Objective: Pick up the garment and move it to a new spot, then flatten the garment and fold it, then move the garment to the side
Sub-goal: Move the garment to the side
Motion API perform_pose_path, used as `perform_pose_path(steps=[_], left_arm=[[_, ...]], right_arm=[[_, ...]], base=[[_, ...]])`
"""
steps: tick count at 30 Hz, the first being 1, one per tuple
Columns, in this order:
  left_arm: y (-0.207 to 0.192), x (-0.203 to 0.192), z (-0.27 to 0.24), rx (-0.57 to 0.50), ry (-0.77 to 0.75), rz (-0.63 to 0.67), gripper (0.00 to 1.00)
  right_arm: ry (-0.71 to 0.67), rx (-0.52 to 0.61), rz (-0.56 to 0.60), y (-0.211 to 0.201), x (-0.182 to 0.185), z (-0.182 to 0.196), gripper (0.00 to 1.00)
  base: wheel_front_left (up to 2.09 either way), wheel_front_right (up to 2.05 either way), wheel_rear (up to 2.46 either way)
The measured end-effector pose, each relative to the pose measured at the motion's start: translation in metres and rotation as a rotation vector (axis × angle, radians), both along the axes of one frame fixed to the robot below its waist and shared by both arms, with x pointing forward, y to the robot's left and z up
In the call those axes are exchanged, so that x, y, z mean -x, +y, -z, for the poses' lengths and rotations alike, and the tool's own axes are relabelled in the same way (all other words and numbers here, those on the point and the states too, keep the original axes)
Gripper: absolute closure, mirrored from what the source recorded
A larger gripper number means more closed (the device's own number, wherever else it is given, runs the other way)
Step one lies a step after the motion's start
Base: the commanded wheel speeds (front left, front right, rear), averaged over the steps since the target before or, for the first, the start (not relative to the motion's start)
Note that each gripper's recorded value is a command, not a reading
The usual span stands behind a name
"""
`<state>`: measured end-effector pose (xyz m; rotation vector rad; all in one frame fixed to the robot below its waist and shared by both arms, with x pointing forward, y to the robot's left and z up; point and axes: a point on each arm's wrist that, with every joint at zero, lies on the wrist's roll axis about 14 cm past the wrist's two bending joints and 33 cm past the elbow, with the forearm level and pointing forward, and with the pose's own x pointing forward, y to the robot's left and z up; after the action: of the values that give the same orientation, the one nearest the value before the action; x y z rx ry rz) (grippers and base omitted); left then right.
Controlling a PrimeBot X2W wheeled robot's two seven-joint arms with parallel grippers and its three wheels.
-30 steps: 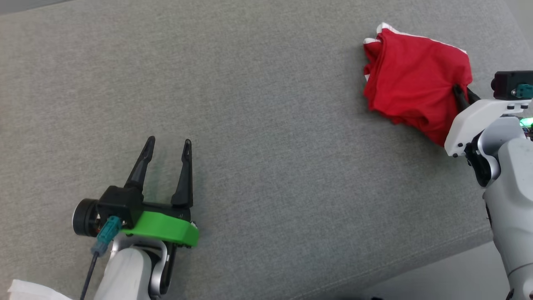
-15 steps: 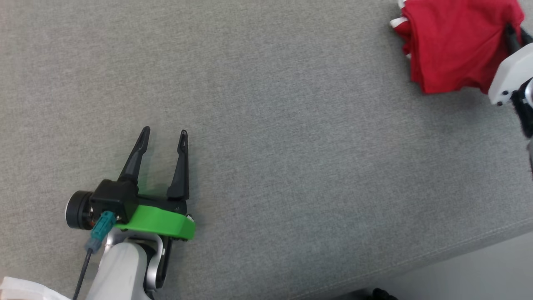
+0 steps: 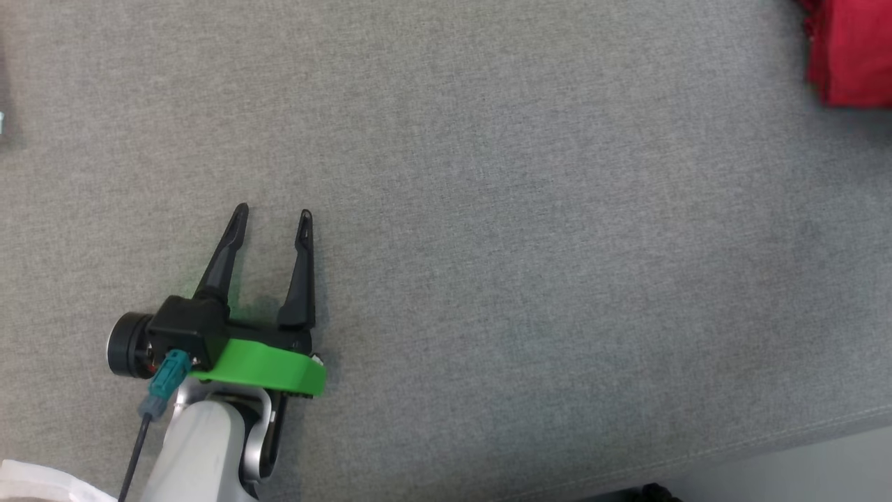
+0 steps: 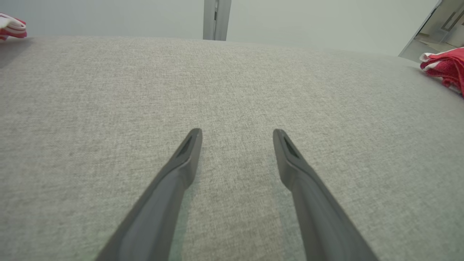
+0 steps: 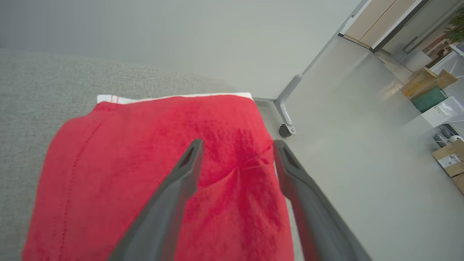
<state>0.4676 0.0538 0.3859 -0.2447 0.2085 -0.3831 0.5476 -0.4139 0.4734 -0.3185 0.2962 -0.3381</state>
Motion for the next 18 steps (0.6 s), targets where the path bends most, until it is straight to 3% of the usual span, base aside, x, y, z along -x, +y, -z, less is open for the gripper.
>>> perform_pose_path(steps=[9,18], left_arm=[[0.003,0.000,-0.006,0.006,-0.011,-0.018,0.00],[0.016,0.001,-0.026,0.024,-0.043,-0.079,0.00]], right_arm=[[-0.037,0.016,-0.075,0.028,-0.008,0.000,0.00],[-0.149,0.021,-0.215,0.082,-0.016,-0.036,0.00]], base=[[0.00,0.00,0.00],[0.00,0.00,0.00]])
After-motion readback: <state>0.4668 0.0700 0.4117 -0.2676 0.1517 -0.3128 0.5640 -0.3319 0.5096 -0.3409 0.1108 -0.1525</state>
